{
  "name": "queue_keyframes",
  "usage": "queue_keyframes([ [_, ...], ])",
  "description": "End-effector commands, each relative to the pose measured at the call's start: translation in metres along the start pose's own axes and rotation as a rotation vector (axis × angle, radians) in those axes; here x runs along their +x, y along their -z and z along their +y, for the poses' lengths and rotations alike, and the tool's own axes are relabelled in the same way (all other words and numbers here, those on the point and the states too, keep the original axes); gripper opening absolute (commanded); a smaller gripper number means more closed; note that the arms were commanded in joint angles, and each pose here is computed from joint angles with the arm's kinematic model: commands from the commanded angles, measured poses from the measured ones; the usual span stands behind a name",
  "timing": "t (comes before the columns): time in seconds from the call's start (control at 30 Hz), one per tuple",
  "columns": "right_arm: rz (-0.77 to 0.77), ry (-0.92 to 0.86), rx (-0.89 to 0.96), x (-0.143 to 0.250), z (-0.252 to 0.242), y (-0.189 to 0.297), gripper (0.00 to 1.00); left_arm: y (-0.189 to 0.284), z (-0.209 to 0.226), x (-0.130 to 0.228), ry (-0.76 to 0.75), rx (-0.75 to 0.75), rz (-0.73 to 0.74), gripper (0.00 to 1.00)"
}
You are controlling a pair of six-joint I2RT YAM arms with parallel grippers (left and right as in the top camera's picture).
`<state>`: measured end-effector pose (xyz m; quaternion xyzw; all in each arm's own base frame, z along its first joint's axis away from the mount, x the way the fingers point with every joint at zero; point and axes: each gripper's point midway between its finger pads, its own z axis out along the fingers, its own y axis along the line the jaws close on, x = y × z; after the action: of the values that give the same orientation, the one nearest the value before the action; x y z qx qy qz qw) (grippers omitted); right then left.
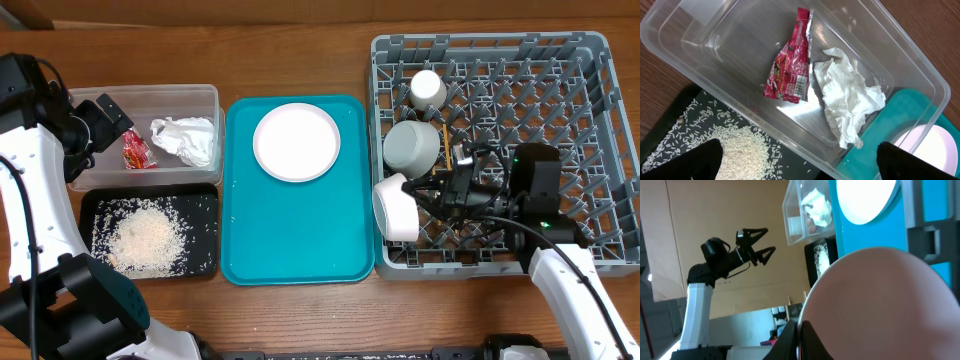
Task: Sort waste into correct bins and load items into the dishwasher
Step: 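Set the pink bowl in the rack below the white bowl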
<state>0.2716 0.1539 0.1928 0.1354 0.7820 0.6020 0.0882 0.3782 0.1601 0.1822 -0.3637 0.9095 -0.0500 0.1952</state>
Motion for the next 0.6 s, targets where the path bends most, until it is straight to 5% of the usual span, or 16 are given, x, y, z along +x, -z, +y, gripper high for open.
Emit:
queue_keyframes([
  [0.0,-0.066,0.020,0.070,-0.010,-0.015,0.005,0.04,0.010,-0.002,-0.001,-0.029,0.004,-0.025,1.00],
  [0.57,-0.160,0.098,0.115,-0.027,-0.035,0.028,0.14,0.010,-0.002,-0.001,-0.029,0.004,-0.025,1.00],
])
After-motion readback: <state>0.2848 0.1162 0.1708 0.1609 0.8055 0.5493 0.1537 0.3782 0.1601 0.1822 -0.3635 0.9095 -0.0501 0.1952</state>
